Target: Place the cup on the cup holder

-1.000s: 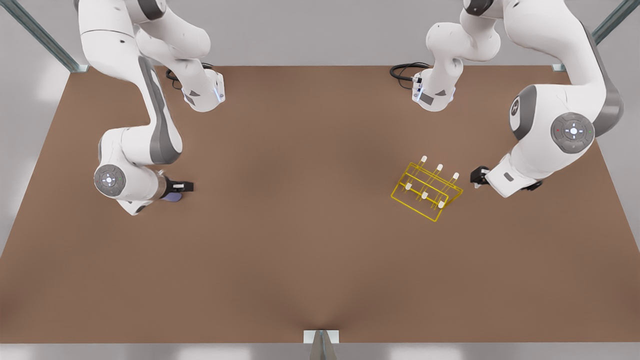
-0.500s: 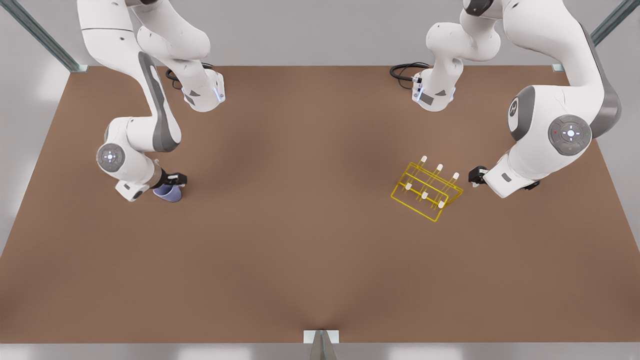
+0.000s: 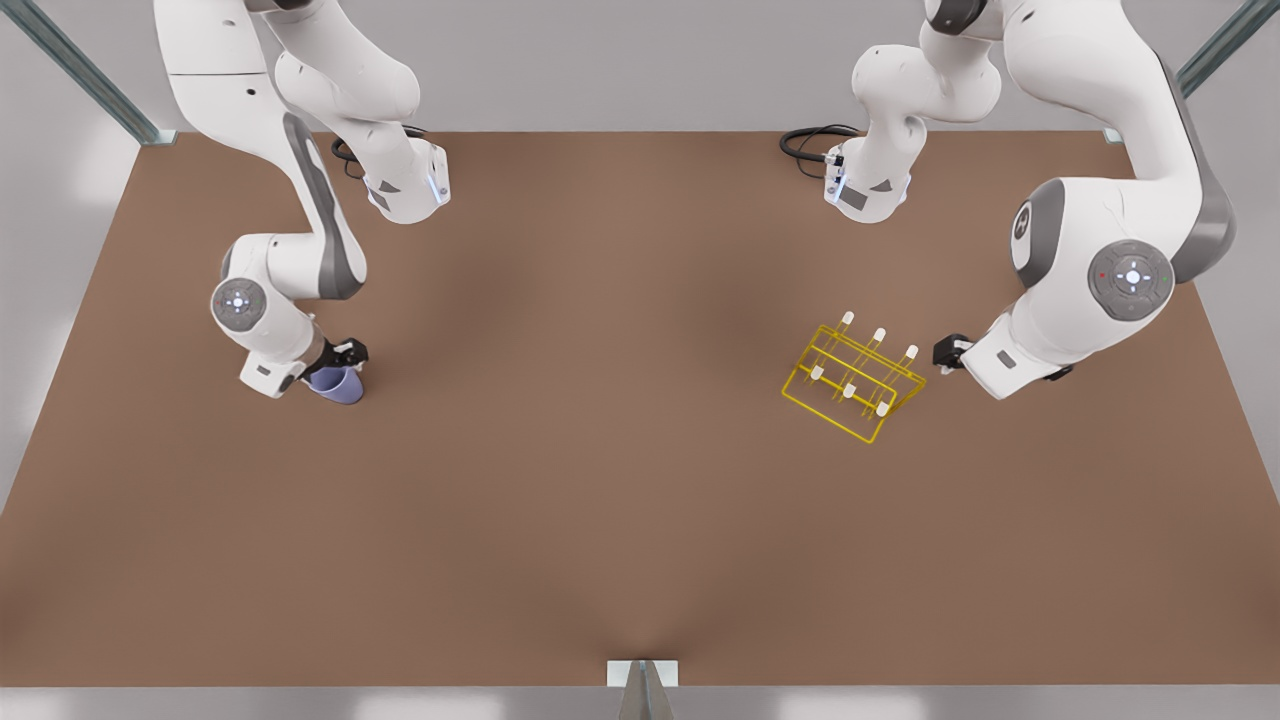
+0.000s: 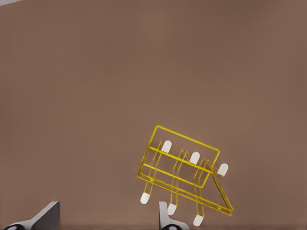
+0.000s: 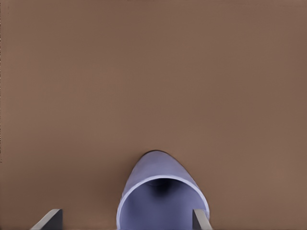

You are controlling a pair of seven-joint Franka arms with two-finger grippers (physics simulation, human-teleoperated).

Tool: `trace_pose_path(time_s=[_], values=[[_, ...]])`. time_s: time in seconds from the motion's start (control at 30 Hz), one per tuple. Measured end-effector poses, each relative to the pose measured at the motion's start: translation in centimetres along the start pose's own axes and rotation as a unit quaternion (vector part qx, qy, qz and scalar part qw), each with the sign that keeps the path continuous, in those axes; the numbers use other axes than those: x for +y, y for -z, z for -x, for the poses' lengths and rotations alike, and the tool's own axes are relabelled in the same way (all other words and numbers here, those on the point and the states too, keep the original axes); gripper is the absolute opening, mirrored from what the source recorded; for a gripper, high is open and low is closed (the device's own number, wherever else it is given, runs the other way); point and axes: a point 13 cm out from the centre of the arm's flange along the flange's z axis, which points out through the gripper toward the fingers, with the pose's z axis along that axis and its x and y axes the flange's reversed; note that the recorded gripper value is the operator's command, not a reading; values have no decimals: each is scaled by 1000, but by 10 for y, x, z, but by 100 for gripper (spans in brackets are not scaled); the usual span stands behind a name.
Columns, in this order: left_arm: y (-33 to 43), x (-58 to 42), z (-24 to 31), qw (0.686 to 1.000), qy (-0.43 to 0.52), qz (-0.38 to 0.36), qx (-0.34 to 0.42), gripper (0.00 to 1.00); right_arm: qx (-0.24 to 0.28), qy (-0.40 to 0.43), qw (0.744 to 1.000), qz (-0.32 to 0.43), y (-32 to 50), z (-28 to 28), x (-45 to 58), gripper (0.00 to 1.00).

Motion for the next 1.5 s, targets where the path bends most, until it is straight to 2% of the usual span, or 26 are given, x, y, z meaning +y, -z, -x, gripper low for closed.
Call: trace_pose_path(time_s=[0.3,0.83,1.5], values=[[-4,-1,0,1000,0,0,5,100,-3,-34,999,1,-5,0,1,100],[-8,-3,0,1000,0,0,10,100,11,-178,983,37,-20,-17,-3,100],[-13,-3,1,1000,0,0,15,100,49,-211,975,49,-65,-20,19,100]])
